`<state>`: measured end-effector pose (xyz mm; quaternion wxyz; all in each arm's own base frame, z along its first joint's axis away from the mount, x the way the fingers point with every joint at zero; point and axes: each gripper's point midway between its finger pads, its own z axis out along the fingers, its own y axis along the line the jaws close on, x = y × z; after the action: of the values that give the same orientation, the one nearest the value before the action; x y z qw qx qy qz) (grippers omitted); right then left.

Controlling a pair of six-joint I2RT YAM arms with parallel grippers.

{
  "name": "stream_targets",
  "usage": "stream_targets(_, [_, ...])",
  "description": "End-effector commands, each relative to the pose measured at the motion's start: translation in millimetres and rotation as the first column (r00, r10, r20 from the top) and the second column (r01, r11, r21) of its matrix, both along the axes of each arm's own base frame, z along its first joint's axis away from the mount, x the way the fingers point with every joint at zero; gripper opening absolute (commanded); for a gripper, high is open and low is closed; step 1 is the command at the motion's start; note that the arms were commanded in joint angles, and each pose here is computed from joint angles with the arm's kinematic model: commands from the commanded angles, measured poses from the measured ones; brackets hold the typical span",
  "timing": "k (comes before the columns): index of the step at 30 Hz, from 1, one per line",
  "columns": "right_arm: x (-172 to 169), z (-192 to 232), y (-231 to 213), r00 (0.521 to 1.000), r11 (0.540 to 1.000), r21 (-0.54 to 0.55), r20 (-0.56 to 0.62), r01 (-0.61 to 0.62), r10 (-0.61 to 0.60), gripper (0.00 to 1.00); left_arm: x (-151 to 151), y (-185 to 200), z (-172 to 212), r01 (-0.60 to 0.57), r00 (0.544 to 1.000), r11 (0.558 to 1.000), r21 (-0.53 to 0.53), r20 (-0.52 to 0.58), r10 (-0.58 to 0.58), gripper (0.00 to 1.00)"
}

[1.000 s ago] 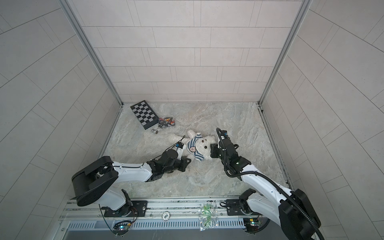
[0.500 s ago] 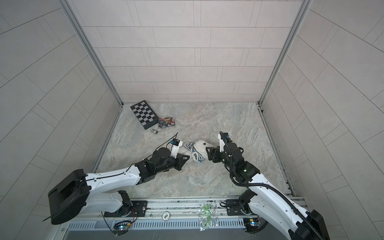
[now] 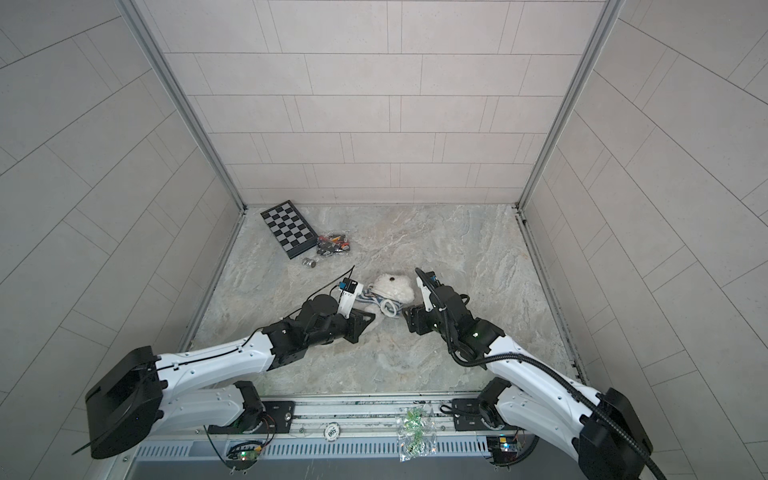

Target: Dress the teddy bear

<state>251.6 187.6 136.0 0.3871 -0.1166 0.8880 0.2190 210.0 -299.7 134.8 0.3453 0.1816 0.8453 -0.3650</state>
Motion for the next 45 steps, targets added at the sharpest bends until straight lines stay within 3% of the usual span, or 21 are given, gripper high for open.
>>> stream_targets(1, [13,22,8,0.996,1.000,-0.016,0.083,-0.020,0.022,0.72,2,-5,22,0.030,0.998,0.999,-0.031,0.052,-0.029,0.00])
stream_targets(7, [26,29,15,0.994,0.998,-0.048,0.102,-0.028,0.033,0.68,-1,-7,23,0.052,0.997,0.998,-0.027,0.057,-0.050,0.00])
stream_targets(21, [34,0,16,0.998,0.987,-0.155,0.051,-0.036,0.044,0.69,-5,-11,34,0.088,0.994,0.995,-0.052,0.072,-0.085,0.00])
stream_targets(27, [38,-4,17,0.998,0.982,-0.182,0.049,-0.040,0.050,0.54,-5,-7,34,0.080,0.994,0.996,-0.051,0.075,-0.076,0.00])
stream_targets(38, [31,2,10,0.998,0.977,-0.209,0.053,-0.030,0.042,0.13,-3,1,36,0.067,0.995,0.997,-0.041,0.080,-0.063,0.00])
stream_targets(45, [9,19,8,0.996,0.968,-0.248,0.061,-0.045,0.062,0.02,-2,21,44,0.059,0.995,0.998,-0.027,0.081,-0.056,0.00])
